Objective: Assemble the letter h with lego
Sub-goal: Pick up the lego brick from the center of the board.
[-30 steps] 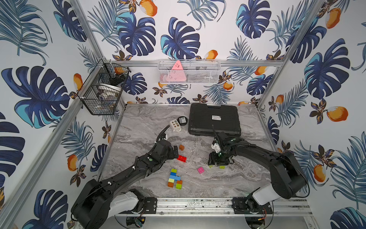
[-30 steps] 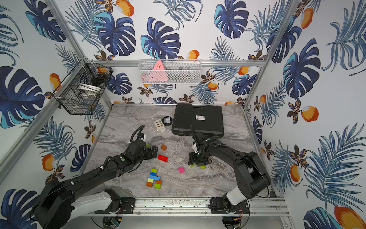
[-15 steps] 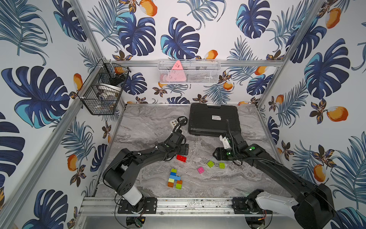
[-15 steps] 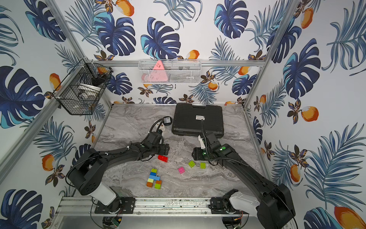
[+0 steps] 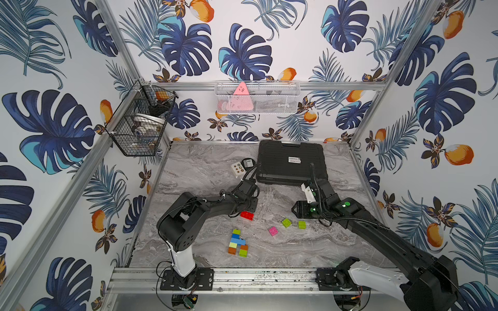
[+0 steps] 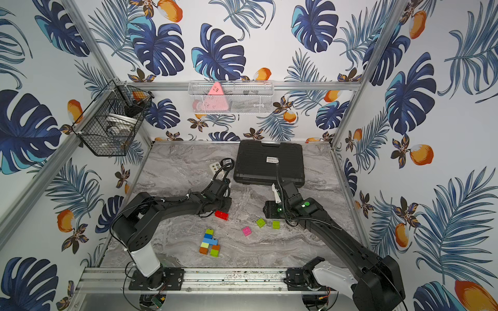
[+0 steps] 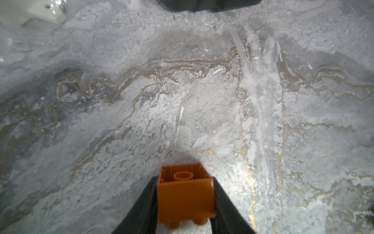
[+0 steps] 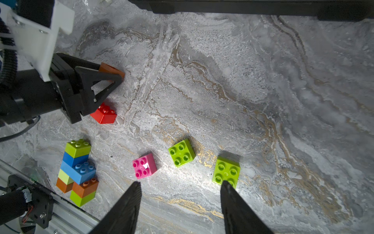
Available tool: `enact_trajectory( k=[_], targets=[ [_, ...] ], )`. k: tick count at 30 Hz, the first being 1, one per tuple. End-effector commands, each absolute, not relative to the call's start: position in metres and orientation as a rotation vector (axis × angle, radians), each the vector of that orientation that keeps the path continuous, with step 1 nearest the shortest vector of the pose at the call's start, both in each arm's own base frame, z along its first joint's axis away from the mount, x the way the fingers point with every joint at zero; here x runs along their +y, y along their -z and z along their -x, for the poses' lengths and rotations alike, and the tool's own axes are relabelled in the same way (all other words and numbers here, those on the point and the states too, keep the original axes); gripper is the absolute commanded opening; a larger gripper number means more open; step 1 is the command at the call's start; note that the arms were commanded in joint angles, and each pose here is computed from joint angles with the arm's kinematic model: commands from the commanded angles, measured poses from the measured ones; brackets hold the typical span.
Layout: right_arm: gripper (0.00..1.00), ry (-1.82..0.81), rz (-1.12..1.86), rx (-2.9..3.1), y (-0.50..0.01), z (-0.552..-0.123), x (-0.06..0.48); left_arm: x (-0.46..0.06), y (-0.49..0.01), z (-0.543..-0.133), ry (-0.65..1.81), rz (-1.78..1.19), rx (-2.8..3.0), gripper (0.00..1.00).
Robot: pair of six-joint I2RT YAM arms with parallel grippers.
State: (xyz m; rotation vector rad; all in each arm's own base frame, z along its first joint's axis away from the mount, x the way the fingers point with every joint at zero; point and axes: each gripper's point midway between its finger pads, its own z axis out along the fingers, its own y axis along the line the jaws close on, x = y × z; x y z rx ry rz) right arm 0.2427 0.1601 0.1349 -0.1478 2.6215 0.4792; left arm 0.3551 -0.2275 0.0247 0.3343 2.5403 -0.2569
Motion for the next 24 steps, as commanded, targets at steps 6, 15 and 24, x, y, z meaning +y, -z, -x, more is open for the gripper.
enact_trajectory(
  k=[6,15,24],
  targets=[
    [0.64,-0.49,0.245,2.592,-0.131,-0.237,0.161,-0.231,-0.056,-0.347,0.327,-0.246,2.549,0.36],
    [0.61,-0.695,0.65,1.939,-0.183,-0.211,0.216,-0.291,-0.121,-0.268,1.205,0.019,2.66,0.38],
    [0.62,-0.684,0.787,1.718,-0.174,-0.206,0.257,-0.306,-0.16,-0.233,1.682,0.204,2.591,0.39]
  ],
)
